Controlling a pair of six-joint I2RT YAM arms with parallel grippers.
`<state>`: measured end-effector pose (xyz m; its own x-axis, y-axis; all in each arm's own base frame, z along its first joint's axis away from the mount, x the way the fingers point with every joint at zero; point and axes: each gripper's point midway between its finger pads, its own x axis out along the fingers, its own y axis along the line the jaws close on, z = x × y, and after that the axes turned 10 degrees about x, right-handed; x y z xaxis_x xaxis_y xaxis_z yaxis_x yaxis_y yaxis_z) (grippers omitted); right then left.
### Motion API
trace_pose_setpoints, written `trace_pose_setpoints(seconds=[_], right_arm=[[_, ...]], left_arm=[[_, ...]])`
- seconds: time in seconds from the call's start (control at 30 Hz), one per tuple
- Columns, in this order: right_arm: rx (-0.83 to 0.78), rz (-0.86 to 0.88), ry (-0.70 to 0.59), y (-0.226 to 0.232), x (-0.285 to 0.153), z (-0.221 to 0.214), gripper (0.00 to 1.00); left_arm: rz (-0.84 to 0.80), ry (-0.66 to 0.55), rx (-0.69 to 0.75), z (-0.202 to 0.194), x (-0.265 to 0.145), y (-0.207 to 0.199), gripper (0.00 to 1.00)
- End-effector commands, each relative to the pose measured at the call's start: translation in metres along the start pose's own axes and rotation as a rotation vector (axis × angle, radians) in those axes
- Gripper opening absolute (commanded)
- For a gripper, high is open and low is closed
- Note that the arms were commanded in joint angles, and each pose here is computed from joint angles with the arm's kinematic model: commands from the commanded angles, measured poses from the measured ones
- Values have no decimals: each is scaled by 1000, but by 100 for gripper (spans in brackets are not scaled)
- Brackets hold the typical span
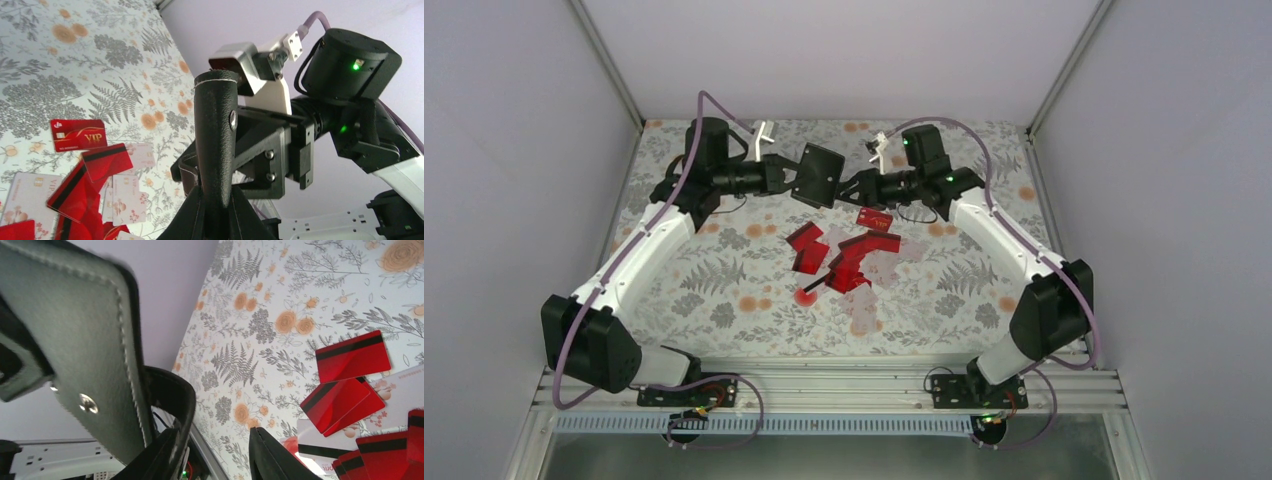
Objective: Put the credit cards into the card holder
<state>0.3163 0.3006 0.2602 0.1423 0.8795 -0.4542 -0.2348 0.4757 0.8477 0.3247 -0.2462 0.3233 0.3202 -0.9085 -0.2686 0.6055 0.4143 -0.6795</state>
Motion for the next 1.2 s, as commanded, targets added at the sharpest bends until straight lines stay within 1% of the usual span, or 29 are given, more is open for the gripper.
trace_pose_setpoints(seconds=[0.0,0.1,0.3,0.57,0.73,0.93,1.17], right_arm=[[-113,133,-8,37,-19,13,36],[-147,149,14,39,-24,9,37],[-130,159,15,24,-31,5,36],[-208,364,122,62,-41,-8,37],[-268,464,179,88,-56,-16,37],[-270,474,187,94,-57,-12,37],[-241,447,159,86,-44,2,33]], left_arm=[[-71,9,6,-4,-2,-14,2],[-95,5,-2,-3,-2,-17,2],[-153,5,0,4,-2,-28,3],[-242,38,-8,3,0,-40,2],[-258,36,-15,7,0,-43,2],[-283,27,-10,15,0,-50,2],[-302,28,-18,14,1,-50,2]])
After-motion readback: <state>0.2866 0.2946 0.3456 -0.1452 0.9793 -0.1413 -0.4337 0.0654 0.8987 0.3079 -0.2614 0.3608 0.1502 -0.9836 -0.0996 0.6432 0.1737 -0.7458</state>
